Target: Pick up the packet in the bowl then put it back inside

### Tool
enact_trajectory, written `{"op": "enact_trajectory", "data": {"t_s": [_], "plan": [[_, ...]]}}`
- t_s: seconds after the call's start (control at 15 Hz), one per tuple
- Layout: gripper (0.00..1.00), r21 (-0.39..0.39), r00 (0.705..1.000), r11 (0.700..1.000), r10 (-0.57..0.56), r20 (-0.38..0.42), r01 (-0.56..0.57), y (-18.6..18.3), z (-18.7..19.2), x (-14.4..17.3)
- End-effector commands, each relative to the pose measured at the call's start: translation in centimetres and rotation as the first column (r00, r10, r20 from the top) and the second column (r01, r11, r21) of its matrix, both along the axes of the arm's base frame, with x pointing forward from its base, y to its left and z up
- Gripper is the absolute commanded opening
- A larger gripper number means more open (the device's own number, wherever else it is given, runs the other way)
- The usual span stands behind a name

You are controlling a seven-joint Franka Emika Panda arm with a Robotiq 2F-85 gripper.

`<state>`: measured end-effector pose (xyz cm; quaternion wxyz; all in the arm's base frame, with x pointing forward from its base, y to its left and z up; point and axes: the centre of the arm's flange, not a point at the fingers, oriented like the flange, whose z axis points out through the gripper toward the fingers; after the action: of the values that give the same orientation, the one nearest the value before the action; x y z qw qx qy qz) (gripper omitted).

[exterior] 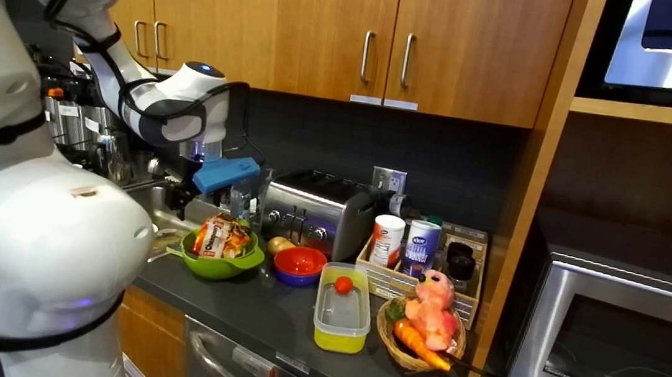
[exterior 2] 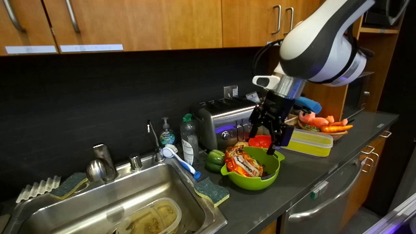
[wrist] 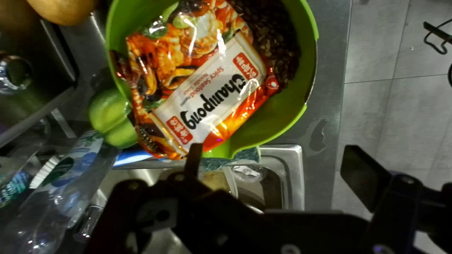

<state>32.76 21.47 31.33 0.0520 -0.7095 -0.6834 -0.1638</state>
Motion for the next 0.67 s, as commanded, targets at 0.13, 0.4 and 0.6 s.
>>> {"op": "enact_trajectory", "data": {"t_s": [0.13, 0.4, 0.6], "plan": [[1.0, 0.022, 0.989, 0.996, -0.09, 0.12, 0.088, -2.0, 4.8, -2.0], [1.0, -0.007, 0.968, 0.979, -0.201, 0.147, 0.205, -3.0, 6.4, -1.8], [1.0, -0.078, 0.946, 0.948, -0.297, 0.13, 0.308, -3.9, 6.9, -1.6]]}}
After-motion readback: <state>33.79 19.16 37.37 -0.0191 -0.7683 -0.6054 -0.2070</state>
